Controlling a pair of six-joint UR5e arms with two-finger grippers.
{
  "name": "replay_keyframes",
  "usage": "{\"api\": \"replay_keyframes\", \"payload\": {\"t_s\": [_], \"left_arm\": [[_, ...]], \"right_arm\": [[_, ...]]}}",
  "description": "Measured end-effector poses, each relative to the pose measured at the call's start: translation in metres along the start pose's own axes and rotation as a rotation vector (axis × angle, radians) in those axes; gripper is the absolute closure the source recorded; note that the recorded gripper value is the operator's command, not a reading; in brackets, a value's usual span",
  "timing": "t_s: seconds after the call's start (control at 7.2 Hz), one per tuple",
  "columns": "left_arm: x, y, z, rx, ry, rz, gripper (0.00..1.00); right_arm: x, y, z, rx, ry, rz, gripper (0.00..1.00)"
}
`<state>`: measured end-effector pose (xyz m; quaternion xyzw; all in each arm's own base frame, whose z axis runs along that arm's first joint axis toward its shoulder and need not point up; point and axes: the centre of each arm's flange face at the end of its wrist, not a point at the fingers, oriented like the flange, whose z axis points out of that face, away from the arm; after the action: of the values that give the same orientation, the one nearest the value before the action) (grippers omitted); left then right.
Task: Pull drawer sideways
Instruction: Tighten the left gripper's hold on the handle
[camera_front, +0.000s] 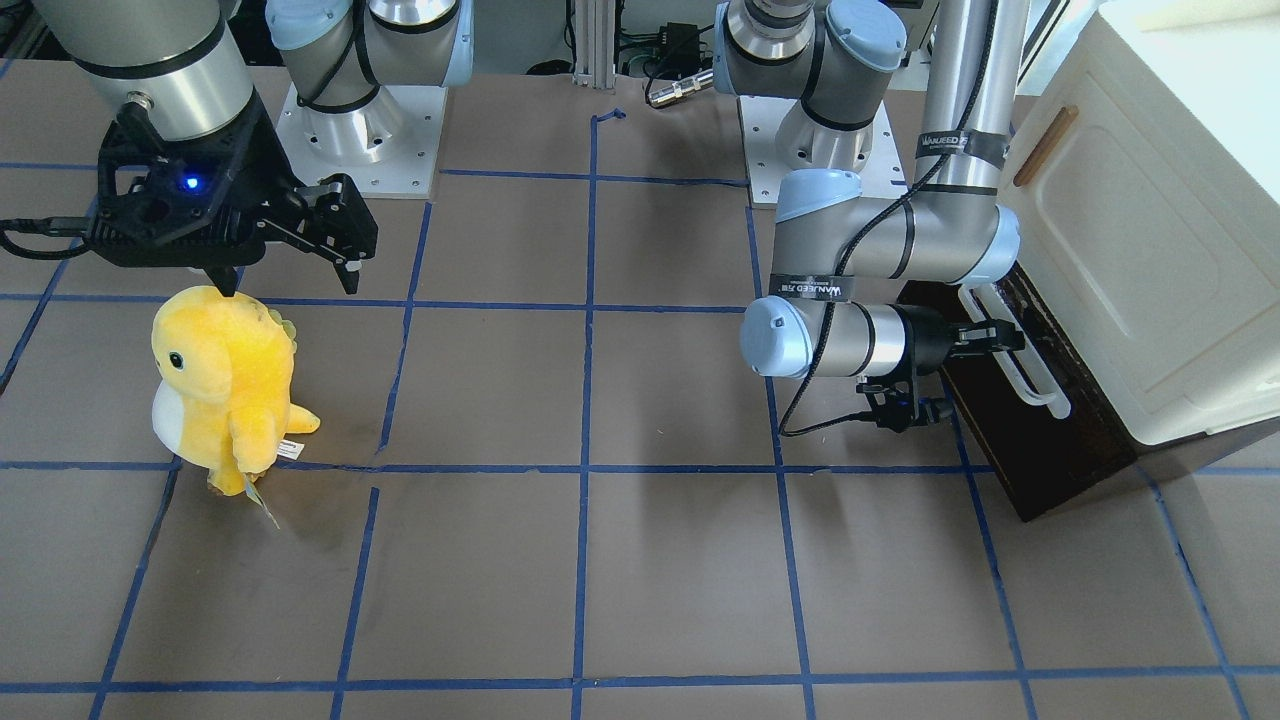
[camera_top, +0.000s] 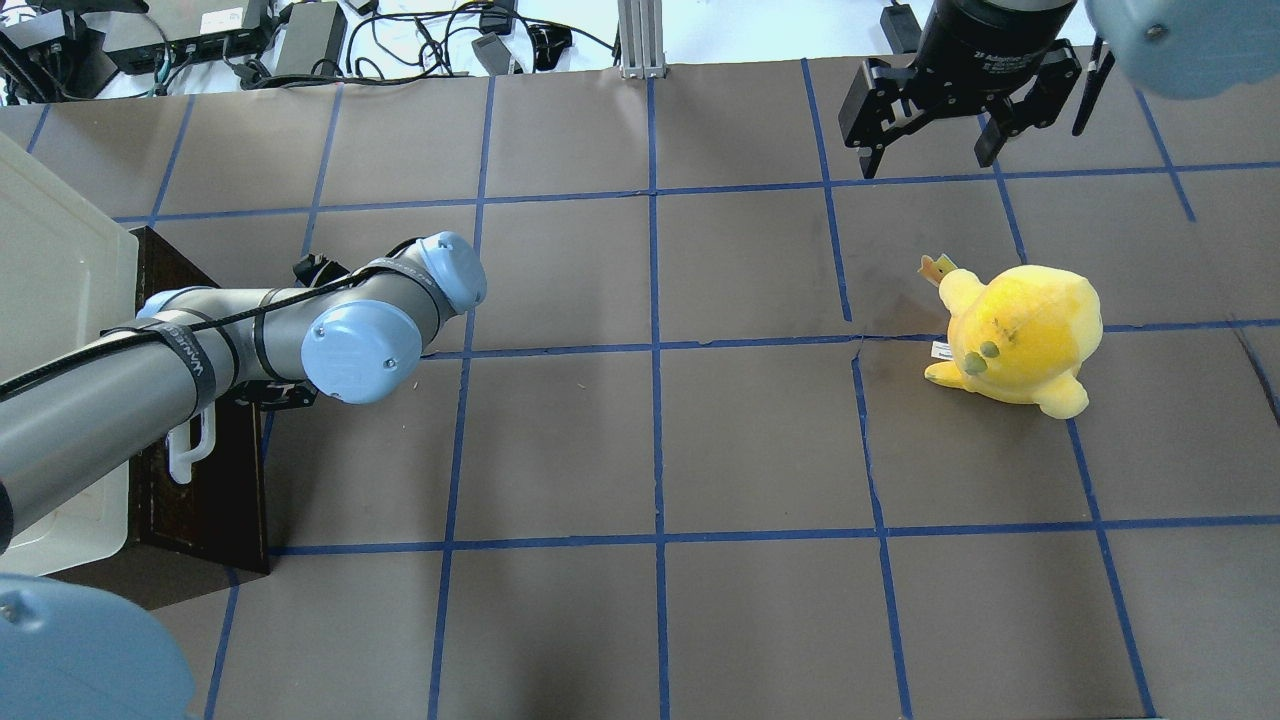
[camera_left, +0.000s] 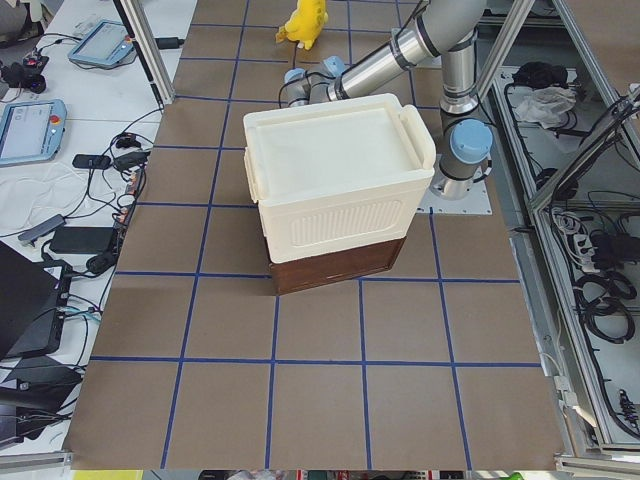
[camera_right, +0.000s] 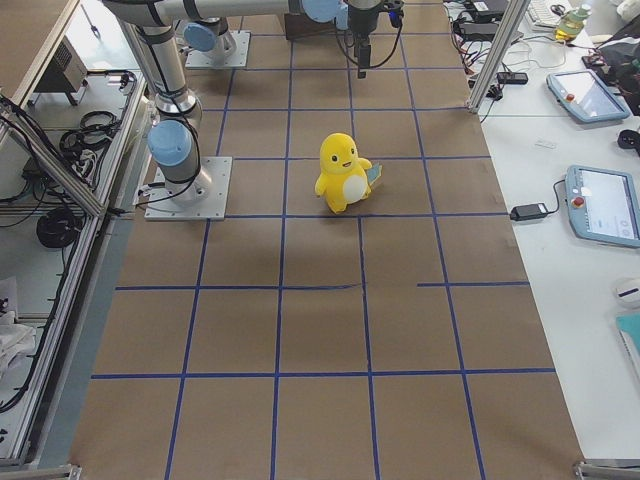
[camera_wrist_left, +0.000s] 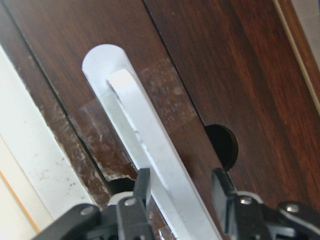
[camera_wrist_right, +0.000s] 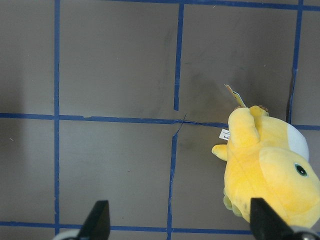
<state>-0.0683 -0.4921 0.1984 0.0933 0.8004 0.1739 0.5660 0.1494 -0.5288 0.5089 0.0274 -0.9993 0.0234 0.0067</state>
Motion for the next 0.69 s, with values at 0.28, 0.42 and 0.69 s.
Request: {"api": "replay_keyframes", "payload": {"t_s": [0.28,0.42,0.69], "left_arm": [[0.0008,0.0004,0.0,0.0,-0.001,-0.001,0.55],[0.0011,0.0004,-0.0001,0.001,-0.001,-0.001,0.56],[0.0019,-0.0005,0.0003,0.0,-0.001,0.001,0.62]], "right_arm": [[0.0,0.0,0.0,0.0,0.0,0.0,0.0],[0.0,0.0,0.0,0.0,0.0,0.0,0.0],[0.0,0.0,0.0,0.0,0.0,0.0,0.0]]}}
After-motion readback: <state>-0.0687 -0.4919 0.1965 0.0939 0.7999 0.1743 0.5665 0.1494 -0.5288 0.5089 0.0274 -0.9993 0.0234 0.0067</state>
